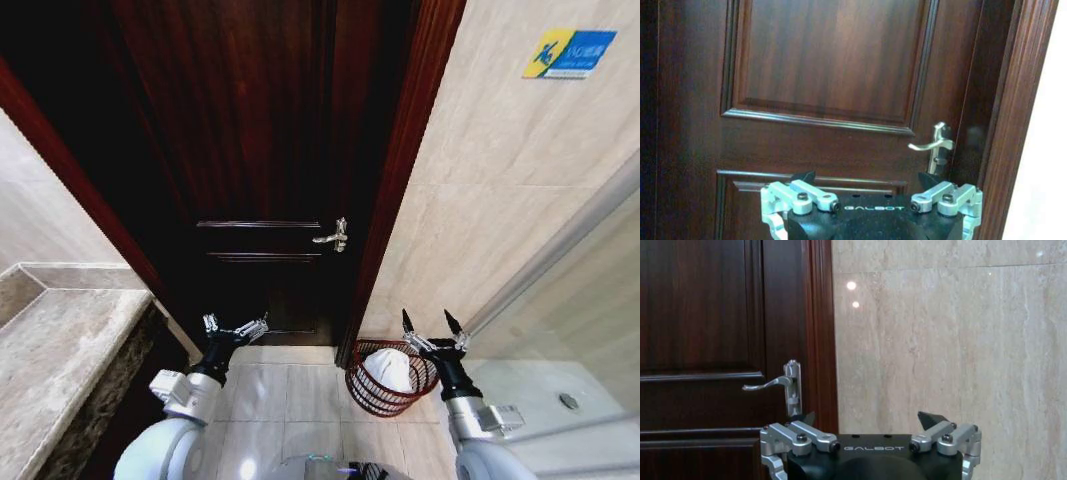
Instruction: Discard the used towel into the hamper.
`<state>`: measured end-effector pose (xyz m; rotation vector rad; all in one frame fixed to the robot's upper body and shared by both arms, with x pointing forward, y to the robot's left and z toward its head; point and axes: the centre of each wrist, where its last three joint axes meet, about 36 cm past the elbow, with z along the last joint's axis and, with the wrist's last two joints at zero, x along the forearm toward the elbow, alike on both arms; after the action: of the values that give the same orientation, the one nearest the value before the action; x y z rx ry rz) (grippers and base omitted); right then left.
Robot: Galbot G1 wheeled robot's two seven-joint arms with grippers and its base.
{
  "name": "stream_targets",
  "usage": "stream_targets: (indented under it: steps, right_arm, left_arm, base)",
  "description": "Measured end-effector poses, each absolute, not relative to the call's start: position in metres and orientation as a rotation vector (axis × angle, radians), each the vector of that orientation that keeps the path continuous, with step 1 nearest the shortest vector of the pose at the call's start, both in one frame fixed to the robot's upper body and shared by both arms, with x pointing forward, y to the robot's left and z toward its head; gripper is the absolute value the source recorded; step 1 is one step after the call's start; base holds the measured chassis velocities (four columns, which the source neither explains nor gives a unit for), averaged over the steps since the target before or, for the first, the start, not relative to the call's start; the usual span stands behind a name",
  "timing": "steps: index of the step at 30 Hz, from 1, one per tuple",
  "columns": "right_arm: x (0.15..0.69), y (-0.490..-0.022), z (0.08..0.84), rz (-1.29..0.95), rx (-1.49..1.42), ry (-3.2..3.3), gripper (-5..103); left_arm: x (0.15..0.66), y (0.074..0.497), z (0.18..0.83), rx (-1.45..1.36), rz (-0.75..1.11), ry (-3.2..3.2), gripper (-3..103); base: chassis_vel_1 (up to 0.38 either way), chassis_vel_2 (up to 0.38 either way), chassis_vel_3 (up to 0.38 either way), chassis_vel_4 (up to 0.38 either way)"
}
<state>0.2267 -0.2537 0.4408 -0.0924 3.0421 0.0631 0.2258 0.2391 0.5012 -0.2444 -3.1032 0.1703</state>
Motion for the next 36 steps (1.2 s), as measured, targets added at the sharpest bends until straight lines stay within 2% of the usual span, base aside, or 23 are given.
stream_targets:
  steps: [18,36]
  right_arm:
    - [0.2269,-0.2537,0.4412,0.062,-0.092,3.040,100]
    - [0.2269,-0.2537,0.4412,0.062,-0.091,3.039,100]
  left_arm:
    - [0.2258,0.2391,0.5012,-0.244,0.170,-3.103,100]
    - [0.2257,0.2391,0.5012,-0.244,0.170,-3.103,100]
  base:
    - [0.002,-0.004,-0.002,0.002]
    - [0.107,-0.106,-0.113,0.111]
